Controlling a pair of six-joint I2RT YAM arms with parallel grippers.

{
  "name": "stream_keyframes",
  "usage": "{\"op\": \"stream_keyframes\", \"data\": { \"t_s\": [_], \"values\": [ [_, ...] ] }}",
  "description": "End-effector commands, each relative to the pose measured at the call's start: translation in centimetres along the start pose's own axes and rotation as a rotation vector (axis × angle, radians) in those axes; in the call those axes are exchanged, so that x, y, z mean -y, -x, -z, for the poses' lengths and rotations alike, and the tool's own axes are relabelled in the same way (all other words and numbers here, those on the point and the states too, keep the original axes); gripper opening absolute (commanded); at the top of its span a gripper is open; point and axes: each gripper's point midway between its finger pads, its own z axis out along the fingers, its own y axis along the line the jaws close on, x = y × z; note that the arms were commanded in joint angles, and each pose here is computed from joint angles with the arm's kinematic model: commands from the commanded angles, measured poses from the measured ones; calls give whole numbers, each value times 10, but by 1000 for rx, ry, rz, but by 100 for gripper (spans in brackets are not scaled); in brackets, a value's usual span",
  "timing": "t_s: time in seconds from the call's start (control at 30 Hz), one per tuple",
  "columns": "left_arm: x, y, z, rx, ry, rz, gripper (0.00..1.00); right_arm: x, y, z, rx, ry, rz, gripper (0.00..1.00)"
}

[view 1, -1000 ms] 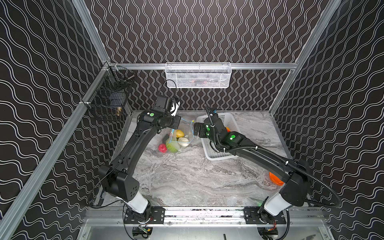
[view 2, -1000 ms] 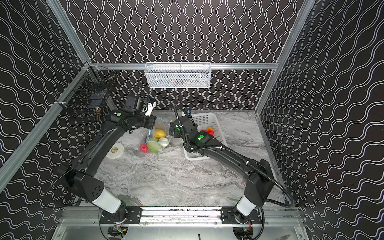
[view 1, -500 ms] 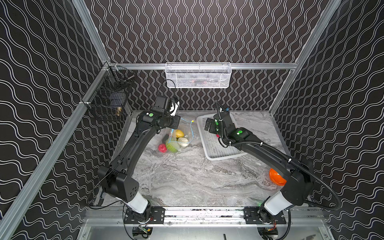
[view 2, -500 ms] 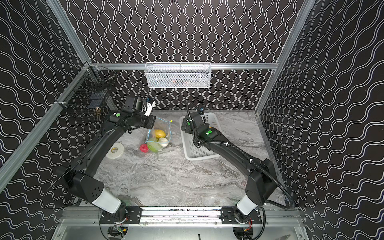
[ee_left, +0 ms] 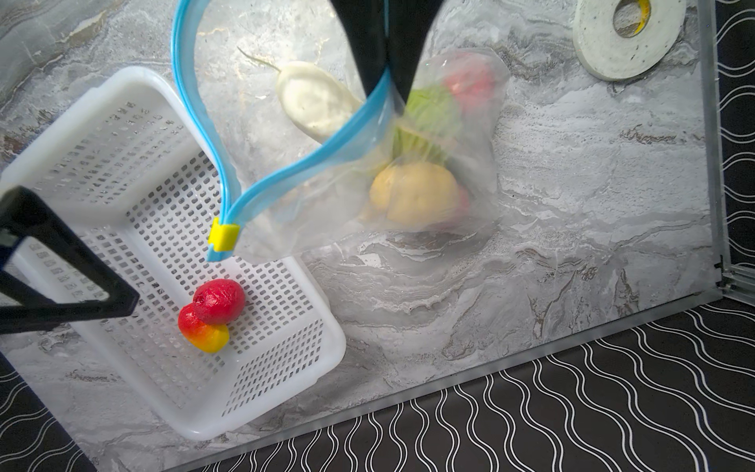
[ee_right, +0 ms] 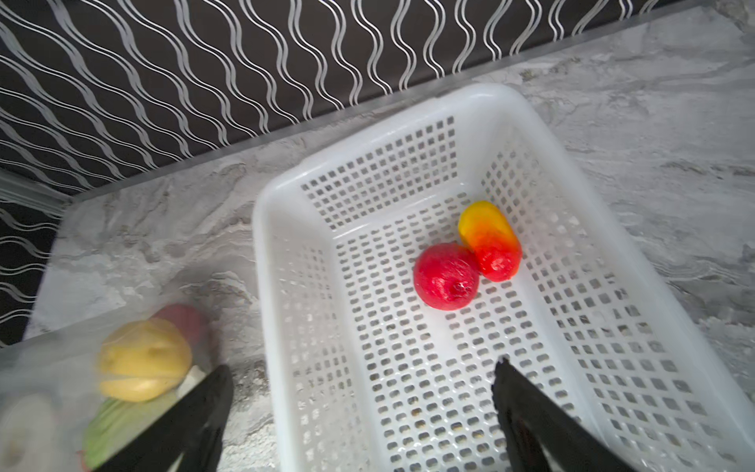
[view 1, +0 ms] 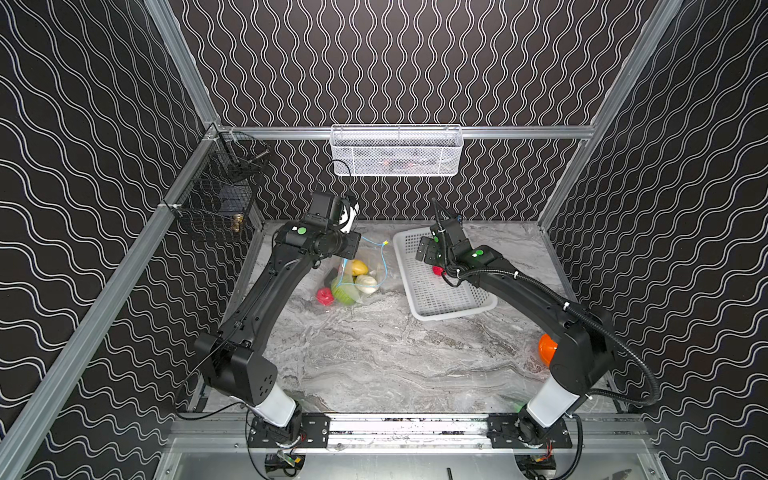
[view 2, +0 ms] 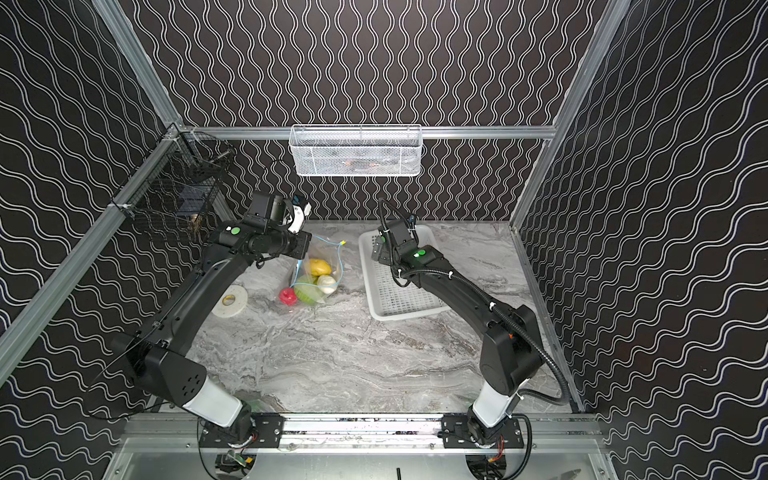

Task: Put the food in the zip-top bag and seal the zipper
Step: 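Move the open right gripper back over the basket above the red apple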

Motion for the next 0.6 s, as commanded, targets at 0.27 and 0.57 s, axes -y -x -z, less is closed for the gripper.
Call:
{"op": "stream_keyframes", "data": {
  "t_s": [0.27,0.57],
  "values": [
    [-4,7,6,38,1,23,0,25,-8,-31,-108,-135,-31,99],
    [-5,5,4,33,-3,28,0,42,-16,-61,-160,-191,-63,99]
  ]
}}
